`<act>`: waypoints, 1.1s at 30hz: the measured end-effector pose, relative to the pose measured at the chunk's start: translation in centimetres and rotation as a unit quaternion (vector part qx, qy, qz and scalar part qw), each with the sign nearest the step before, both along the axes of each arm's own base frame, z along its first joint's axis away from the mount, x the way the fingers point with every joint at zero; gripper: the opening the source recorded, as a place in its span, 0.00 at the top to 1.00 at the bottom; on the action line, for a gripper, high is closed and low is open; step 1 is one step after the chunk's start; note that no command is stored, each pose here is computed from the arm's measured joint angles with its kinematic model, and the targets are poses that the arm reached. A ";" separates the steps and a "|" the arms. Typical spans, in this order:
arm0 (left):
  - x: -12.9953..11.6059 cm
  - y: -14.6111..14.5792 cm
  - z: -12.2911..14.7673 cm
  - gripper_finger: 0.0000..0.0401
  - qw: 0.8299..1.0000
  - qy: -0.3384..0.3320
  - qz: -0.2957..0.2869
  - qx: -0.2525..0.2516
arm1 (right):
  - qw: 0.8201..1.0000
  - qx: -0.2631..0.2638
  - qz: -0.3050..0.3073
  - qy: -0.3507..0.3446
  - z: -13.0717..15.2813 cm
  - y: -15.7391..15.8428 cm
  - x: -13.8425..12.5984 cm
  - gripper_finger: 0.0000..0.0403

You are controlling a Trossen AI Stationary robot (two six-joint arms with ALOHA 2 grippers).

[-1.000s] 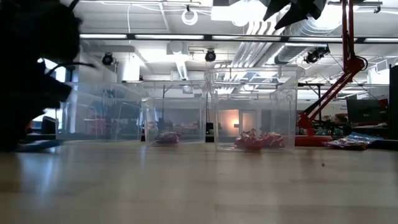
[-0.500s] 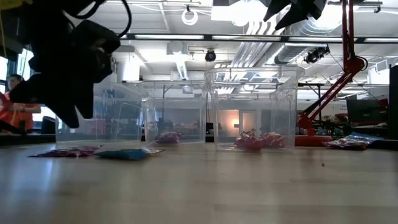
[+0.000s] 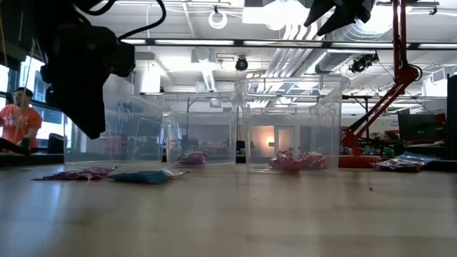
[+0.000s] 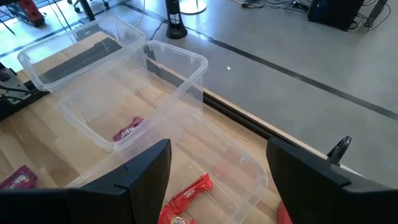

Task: Sort candy
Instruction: Put the left violet candy into the top center transparent bin

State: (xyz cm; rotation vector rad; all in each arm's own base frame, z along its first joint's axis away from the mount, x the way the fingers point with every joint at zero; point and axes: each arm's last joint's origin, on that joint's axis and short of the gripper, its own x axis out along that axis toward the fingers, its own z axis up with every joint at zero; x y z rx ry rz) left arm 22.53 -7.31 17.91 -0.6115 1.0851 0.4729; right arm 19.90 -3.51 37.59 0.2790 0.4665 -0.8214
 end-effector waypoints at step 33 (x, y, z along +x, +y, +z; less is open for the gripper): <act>1.0 1.3 -5.2 0.31 0.964 0.092 -0.241 0.065 | 1.000 0.011 -0.010 0.022 -0.7 0.0 0.4 0.36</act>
